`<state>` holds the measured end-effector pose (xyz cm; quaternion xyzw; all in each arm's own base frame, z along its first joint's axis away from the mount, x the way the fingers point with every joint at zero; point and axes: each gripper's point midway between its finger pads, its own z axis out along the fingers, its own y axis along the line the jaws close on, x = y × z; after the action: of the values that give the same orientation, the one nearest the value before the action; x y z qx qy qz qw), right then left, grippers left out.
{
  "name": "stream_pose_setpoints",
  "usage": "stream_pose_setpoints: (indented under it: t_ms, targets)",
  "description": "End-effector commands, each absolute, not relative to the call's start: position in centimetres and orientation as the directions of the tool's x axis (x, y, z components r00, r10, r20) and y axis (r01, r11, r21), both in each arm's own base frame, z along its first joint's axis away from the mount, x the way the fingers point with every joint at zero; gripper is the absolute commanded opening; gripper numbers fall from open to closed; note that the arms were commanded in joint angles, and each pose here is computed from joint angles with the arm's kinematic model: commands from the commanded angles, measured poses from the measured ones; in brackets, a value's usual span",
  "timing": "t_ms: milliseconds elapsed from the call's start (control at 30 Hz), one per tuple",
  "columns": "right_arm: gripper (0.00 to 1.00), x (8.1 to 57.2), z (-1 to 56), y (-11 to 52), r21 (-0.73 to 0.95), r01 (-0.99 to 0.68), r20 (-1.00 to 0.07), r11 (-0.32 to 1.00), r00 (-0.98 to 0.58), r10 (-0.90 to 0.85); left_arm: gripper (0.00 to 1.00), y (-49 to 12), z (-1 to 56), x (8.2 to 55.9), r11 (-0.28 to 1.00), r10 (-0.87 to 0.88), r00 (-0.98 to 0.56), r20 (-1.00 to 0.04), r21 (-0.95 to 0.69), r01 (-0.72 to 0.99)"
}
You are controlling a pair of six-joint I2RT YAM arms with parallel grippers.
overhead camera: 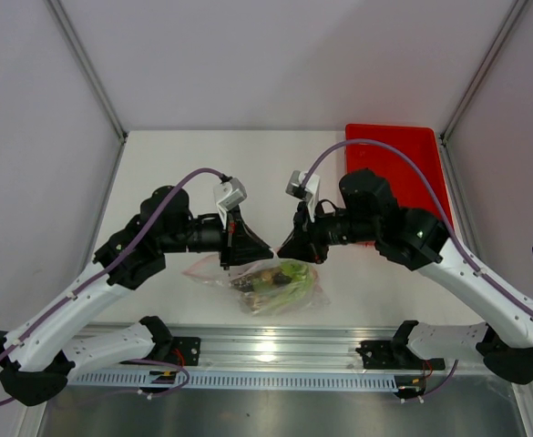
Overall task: Place the food in the zip-top bag and seal the zipper
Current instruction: Zip the zipper food storage bag at the center of the board.
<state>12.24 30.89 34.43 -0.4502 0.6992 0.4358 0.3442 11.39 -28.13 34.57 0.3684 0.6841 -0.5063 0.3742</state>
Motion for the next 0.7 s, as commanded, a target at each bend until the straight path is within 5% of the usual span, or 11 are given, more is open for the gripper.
stream_pose_setpoints:
  t_ms: [0,33,467,667]
  targets:
    - [0.07,12.2,36.6,31.0,0.262,-0.944,-0.915,0.199,-0.308,-0.260,0.01,-28.4,34.9,10.9,0.182,0.118,-0.449,-0.886,-0.425,0.887]
    - [0.00,12.1,37.0,30.9,0.258,-0.947,-0.921,0.190,-0.300,-0.247,0.01,-28.4,34.8,10.8,0.181,0.120,-0.451,-0.884,-0.427,0.886]
    - [0.00,17.1,36.6,29.3,0.299,-0.790,-0.927,0.535,-0.374,-0.033,0.01,-27.6,33.9,11.2,0.244,0.115,-0.465,-0.878,-0.429,0.870]
    - [0.00,17.7,36.5,28.1,0.334,-0.733,-0.920,0.593,-0.390,0.037,0.01,-27.2,33.8,11.2,0.257,0.117,-0.461,-0.879,-0.422,0.869]
